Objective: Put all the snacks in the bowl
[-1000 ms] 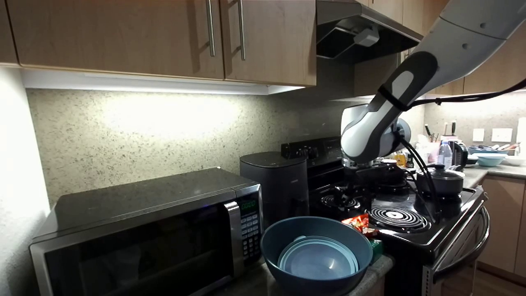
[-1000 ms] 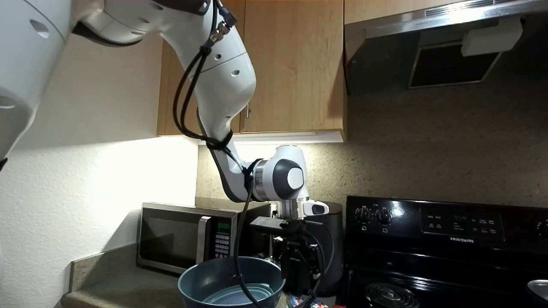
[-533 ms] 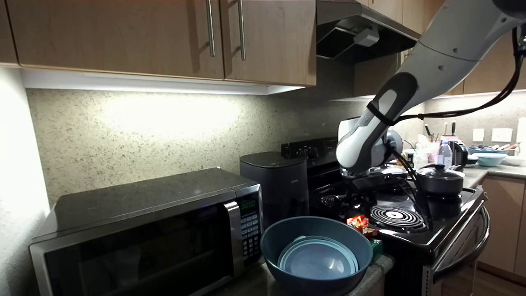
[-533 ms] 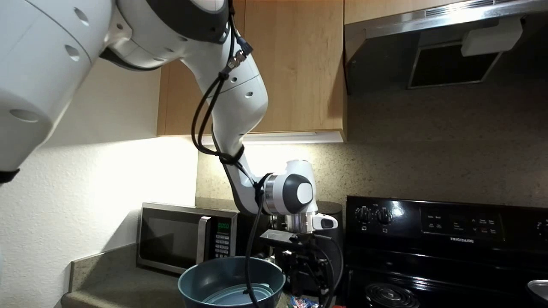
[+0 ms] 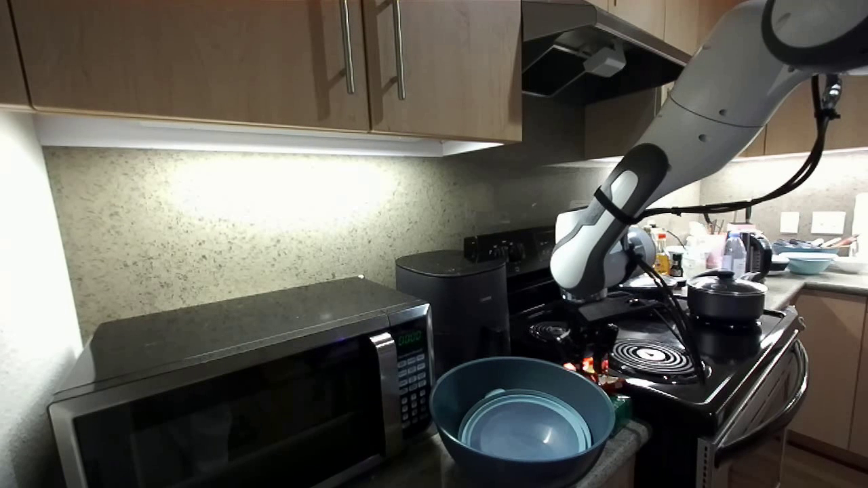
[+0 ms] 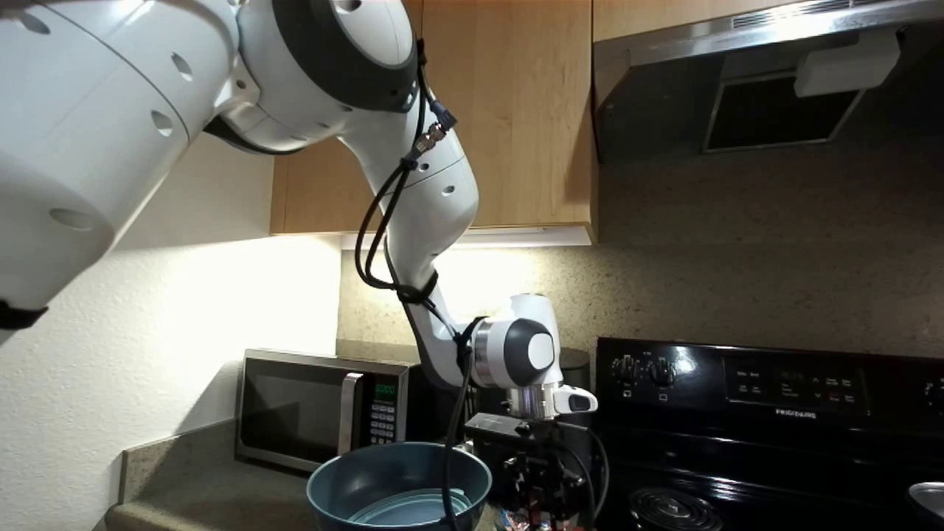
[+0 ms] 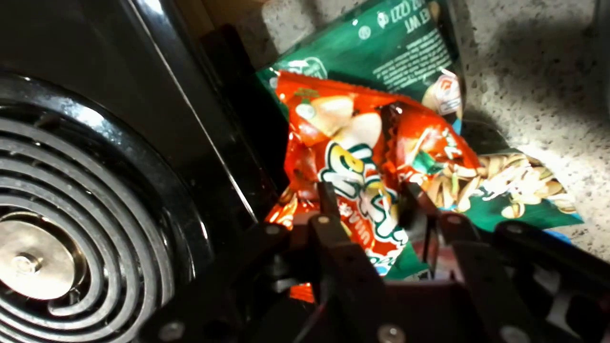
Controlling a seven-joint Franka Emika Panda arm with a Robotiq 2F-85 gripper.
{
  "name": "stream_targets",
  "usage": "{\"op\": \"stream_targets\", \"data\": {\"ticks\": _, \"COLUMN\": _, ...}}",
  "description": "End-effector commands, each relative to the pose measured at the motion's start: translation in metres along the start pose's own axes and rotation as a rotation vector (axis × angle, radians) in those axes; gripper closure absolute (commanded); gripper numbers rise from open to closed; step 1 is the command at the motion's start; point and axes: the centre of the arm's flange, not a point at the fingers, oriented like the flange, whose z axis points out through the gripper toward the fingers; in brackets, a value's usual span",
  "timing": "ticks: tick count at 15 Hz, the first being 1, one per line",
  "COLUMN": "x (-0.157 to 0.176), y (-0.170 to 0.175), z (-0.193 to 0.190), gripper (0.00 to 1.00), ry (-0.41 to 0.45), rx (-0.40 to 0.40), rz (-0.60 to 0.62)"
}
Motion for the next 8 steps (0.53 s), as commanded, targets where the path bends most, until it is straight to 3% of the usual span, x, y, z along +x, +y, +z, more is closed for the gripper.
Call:
{"op": "stream_targets", "data": {"ticks": 1, "x": 0.008, "y": 0.011, "z": 0.011, "gripper": 0.89, "ry": -0.045, "rx": 0.013, "rz": 0.016}}
{"op": "stream_targets", "data": {"ticks": 5, "x": 0.01, "y": 0.011, "z": 0.008, "gripper": 0.95, "ry": -0.052, "rx": 0.018, "rz": 0.035}}
{"op": "stream_targets", "data": {"ticks": 8, "x": 0.008, "y": 0.004, "z": -0.011, "gripper": 0.91, "ry": -0.019, "rx": 0.014, "rz": 0.036}}
